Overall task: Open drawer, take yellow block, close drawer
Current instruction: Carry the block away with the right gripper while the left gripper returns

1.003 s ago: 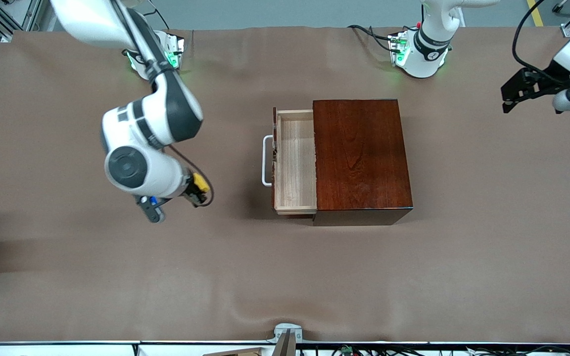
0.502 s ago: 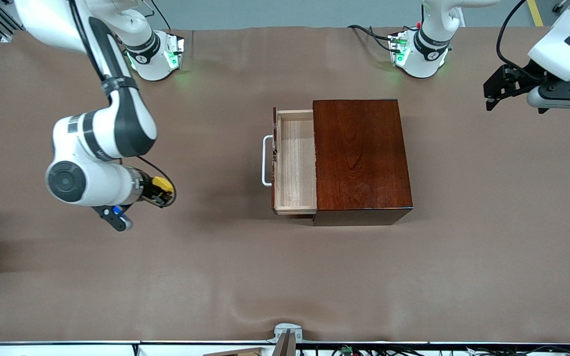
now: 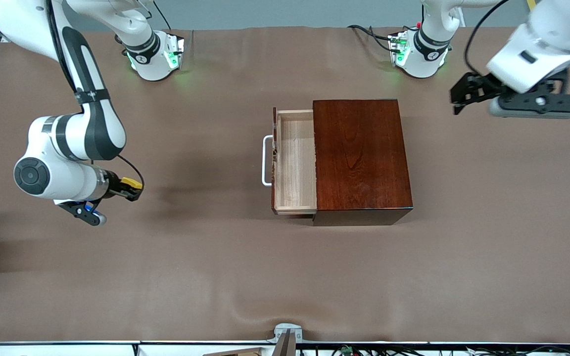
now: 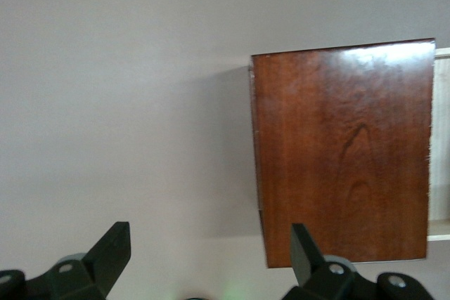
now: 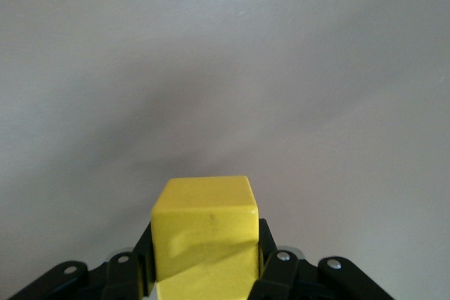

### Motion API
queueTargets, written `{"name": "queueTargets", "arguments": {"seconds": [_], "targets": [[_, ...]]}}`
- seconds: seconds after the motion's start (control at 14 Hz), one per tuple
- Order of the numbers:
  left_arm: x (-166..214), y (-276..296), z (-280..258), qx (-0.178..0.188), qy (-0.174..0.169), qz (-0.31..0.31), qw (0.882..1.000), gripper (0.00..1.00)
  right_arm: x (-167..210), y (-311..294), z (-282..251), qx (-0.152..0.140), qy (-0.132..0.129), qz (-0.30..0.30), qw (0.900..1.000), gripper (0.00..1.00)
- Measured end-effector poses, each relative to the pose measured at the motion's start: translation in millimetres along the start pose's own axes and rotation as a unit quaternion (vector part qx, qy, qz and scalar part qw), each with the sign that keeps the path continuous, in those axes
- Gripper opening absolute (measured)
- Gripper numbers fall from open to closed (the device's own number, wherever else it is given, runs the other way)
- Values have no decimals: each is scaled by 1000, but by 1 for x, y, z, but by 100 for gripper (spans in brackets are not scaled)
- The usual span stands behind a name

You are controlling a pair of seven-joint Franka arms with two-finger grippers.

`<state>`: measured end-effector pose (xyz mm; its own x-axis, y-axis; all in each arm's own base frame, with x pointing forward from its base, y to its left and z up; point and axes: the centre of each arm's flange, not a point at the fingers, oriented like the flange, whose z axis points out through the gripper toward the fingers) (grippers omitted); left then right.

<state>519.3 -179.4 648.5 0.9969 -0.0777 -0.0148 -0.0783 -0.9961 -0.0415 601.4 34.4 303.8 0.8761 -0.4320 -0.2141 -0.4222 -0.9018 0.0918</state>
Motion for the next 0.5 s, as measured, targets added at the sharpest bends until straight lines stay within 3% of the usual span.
{"name": "queueTargets", "arguments": {"seconds": [0.5], "targets": [[-6,184,46,-28,-10,-123,992,100,36,121,60,20,32,-130,991,56]]}}
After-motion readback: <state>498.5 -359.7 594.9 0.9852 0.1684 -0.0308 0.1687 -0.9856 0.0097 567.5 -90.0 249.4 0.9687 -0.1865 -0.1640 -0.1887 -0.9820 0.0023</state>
